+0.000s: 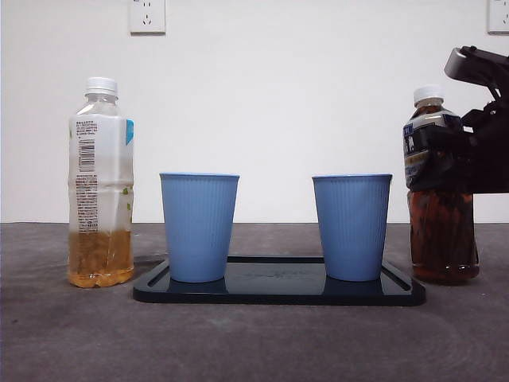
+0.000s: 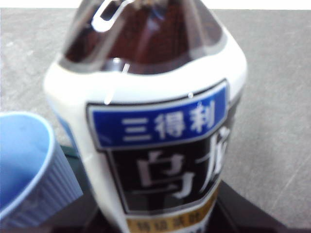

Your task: Pour the drink into the cup

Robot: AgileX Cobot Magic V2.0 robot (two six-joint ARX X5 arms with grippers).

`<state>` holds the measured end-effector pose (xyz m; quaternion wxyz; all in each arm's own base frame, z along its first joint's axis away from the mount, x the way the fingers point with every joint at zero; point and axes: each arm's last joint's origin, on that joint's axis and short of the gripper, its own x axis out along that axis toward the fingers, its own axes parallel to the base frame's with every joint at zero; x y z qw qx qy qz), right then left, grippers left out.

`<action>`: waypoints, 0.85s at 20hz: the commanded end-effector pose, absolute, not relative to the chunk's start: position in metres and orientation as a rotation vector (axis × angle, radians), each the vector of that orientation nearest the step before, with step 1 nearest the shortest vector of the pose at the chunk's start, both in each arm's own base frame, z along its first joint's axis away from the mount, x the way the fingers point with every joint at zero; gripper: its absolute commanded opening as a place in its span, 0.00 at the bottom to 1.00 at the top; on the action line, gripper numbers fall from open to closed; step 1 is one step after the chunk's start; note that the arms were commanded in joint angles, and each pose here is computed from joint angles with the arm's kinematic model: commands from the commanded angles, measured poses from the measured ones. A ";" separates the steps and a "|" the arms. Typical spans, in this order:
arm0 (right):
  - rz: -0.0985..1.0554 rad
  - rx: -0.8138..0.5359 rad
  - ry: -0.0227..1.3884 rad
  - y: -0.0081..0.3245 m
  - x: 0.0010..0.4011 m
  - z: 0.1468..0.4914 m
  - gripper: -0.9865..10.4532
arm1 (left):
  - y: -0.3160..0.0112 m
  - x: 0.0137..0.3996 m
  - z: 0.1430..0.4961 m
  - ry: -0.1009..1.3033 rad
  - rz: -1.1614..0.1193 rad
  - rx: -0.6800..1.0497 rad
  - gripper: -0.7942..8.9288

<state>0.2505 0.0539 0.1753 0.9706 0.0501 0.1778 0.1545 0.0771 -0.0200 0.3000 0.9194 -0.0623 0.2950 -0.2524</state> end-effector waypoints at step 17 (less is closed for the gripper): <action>0.307 0.109 0.427 0.053 0.243 0.184 0.45 | -0.019 0.086 0.314 0.468 -0.469 -0.086 0.67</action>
